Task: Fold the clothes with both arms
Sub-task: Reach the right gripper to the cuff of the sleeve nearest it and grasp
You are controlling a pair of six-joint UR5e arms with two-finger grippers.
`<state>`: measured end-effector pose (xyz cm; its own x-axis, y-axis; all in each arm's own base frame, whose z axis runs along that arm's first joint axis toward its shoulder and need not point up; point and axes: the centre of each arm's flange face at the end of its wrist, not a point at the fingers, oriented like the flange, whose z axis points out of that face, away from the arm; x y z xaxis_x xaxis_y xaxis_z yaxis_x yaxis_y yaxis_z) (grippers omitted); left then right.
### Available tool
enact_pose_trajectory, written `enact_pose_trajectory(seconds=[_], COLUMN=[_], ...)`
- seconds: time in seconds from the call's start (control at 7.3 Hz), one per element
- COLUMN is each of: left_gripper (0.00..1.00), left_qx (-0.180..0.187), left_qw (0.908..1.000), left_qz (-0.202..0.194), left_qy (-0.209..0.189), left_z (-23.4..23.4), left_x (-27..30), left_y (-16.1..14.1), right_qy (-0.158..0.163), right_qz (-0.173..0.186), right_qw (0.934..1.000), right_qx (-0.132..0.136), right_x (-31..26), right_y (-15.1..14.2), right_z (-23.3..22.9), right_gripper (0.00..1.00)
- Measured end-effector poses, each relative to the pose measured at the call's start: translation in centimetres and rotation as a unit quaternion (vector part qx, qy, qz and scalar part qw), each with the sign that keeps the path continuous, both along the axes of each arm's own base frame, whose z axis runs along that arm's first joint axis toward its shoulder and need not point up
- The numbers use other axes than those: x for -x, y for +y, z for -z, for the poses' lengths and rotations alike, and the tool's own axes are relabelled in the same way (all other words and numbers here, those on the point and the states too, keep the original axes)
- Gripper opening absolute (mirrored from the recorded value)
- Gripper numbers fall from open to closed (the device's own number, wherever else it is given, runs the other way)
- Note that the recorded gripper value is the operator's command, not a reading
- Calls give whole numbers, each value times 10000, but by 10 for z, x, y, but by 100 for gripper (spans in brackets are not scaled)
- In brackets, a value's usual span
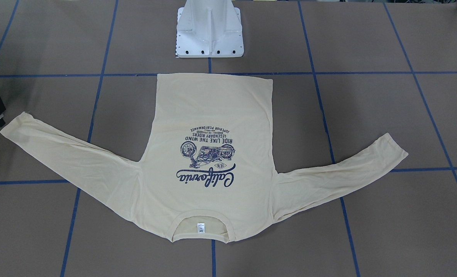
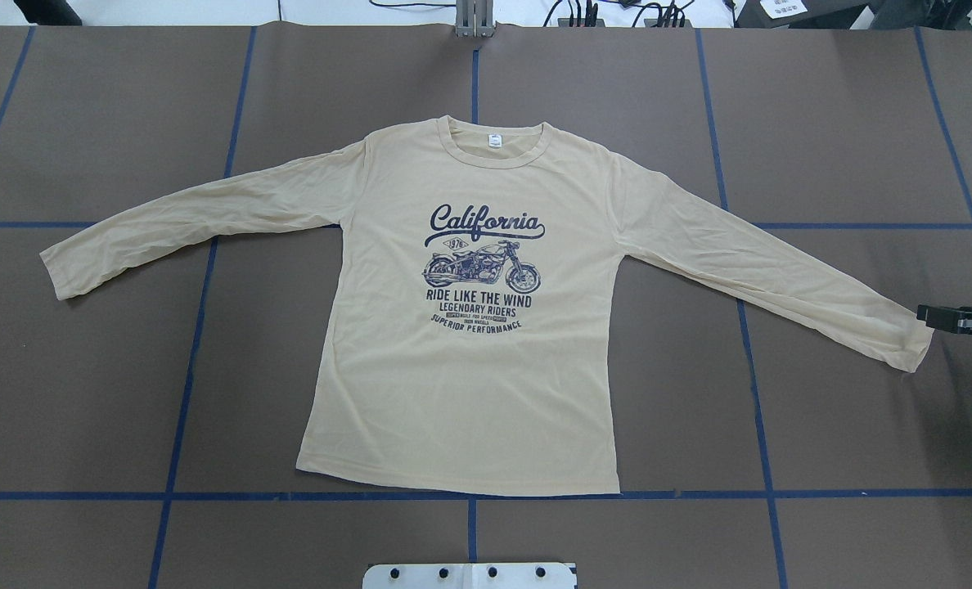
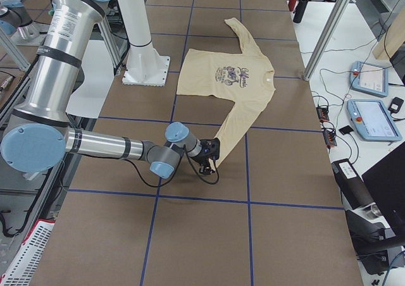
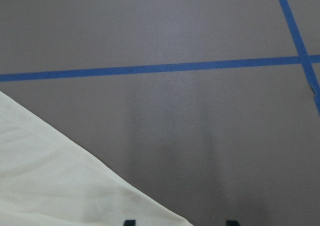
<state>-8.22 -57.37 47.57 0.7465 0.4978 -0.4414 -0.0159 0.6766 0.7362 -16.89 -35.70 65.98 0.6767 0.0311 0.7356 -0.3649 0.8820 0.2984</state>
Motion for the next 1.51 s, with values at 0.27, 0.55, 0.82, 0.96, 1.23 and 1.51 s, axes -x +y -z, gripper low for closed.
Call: enact_pose_trajectory(seconds=[0.27, 0.55, 0.82, 0.96, 1.23, 1.51], left_gripper=[100, 100, 100, 100, 100, 100], left_qx=[6, 13, 15, 18, 27, 28], left_qw=[10000, 10000, 10000, 10000, 10000, 10000], left_qz=[0, 0, 0, 0, 0, 0], left_qy=[0, 0, 0, 0, 1, 1], left_z=[-1, -1, -2, -2, -3, -3], left_x=[0, 0, 0, 0, 0, 0], left_y=[0, 0, 0, 0, -1, -1], right_qy=[121, 183, 217, 232, 256, 258], right_qz=[16, 33, 47, 51, 53, 57], right_qw=[9999, 9998, 9998, 9997, 9997, 9996], right_qx=[-20, -23, -11, -5, -10, -15], right_x=[12, 15, 16, 17, 18, 19], right_y=[3, 5, 7, 8, 9, 8], right_z=[-8, -12, -16, -17, -19, -19], right_gripper=[59, 56, 54, 52, 8, 0])
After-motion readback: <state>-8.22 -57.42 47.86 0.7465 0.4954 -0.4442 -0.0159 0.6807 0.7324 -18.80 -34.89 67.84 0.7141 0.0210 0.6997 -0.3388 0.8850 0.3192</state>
